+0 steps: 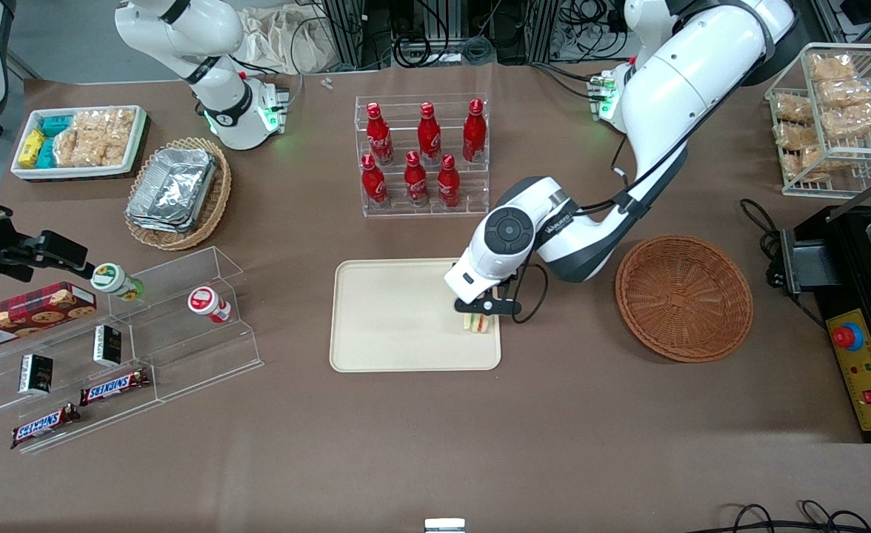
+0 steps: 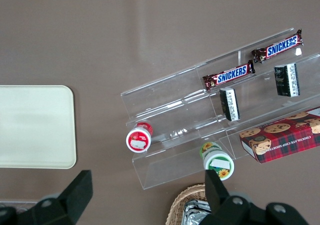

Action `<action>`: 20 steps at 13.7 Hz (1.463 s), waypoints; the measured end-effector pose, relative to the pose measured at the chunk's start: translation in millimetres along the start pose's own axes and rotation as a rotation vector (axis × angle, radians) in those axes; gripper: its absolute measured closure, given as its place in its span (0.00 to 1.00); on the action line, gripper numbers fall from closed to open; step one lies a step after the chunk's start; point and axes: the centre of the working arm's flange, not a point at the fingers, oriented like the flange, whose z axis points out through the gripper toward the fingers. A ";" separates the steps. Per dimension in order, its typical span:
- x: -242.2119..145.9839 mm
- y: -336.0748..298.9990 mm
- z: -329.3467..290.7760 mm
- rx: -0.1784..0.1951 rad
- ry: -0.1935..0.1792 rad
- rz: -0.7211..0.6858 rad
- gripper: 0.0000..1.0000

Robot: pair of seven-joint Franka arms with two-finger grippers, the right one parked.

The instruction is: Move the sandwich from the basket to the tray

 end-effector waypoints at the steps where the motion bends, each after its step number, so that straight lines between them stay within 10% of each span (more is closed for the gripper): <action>1: 1.3 1.0 6.3 0.011 0.007 -0.015 0.85; 7: 8.2 9.6 16.9 0.030 0.034 -0.062 0.31; 10: 17.7 9.0 -32.8 0.006 0.110 -0.118 0.01; 14: 18.3 -34.1 -148.2 0.052 0.194 -0.238 0.00; 20: 28.2 -159.3 -259.3 0.045 0.101 -0.228 0.00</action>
